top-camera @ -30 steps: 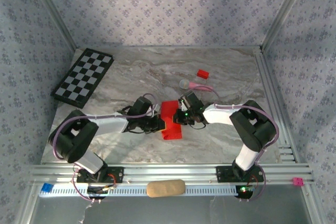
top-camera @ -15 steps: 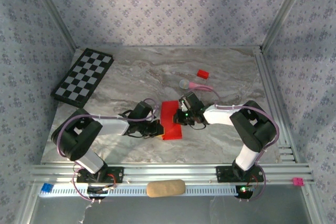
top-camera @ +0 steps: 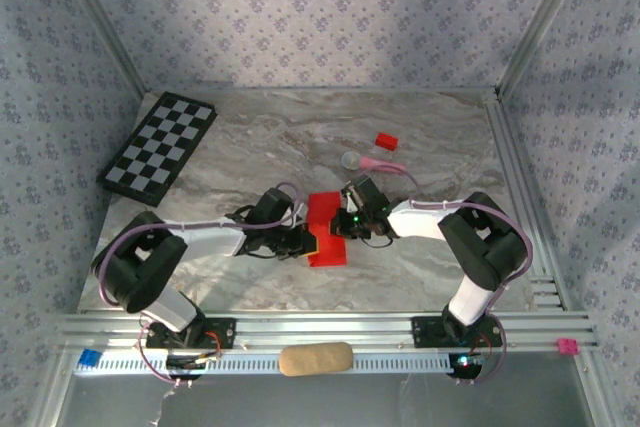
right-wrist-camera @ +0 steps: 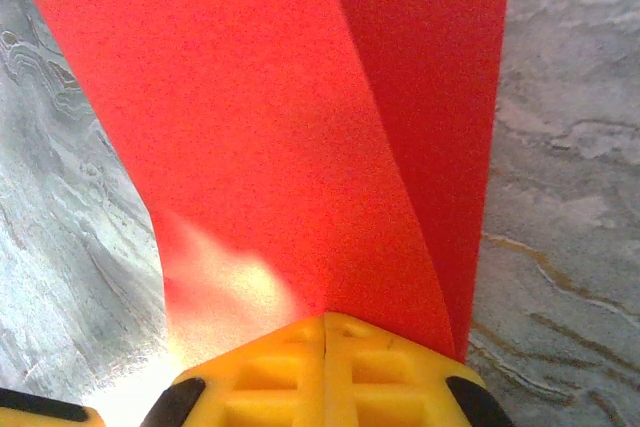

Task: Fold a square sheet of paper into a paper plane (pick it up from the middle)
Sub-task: First fold the square sheet of paper in half at the center of the table.

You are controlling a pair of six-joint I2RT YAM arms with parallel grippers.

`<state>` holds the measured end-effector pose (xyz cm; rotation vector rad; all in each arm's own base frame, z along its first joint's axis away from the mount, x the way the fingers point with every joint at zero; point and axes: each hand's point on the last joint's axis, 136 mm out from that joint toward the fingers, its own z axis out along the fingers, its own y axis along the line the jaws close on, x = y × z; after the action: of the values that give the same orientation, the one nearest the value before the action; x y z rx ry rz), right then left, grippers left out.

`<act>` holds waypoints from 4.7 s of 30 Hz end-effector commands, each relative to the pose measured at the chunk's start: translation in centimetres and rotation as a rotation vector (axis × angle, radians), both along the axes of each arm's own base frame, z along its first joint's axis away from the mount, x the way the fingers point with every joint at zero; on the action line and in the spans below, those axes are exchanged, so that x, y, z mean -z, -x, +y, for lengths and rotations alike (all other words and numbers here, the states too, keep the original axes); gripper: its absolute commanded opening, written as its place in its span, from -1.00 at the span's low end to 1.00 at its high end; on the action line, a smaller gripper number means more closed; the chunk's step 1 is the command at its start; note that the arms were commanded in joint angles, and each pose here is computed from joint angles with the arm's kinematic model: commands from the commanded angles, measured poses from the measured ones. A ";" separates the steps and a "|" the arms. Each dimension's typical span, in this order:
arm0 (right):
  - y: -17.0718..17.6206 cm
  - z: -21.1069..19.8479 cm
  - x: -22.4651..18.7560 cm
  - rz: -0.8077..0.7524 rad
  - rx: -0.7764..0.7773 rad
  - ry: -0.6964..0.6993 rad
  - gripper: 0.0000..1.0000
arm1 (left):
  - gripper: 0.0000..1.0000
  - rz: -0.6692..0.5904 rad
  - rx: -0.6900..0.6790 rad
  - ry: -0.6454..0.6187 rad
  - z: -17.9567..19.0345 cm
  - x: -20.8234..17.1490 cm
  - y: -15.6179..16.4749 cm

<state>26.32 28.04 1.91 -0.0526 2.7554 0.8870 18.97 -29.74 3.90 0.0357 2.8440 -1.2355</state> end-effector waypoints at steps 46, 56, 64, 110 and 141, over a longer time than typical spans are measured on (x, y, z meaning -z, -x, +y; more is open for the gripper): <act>3.0 -3.9 2.9 0.138 -0.119 0.132 -1.00 | -0.89 -0.185 0.003 0.032 0.2 -5.8 -6.1; 2.7 -3.8 3.0 0.146 -0.122 0.136 -1.00 | -0.91 -0.158 -0.001 -0.010 -0.4 -2.1 -8.3; 3.0 -4.2 3.6 0.158 -0.115 0.157 -1.00 | -0.91 -0.114 -0.011 -0.024 -0.3 0.5 -8.4; 3.4 -4.6 3.6 0.149 -0.089 0.177 -1.00 | -0.88 -0.097 -0.063 -0.068 0.8 -0.7 -11.4; 3.9 -5.4 4.0 0.163 -0.086 0.200 -1.00 | -0.91 0.008 -0.276 -0.188 5.0 4.7 -15.4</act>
<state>26.18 26.66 1.84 -0.2166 2.7892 0.8824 32.16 -28.24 1.88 -0.1539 2.8224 -1.1307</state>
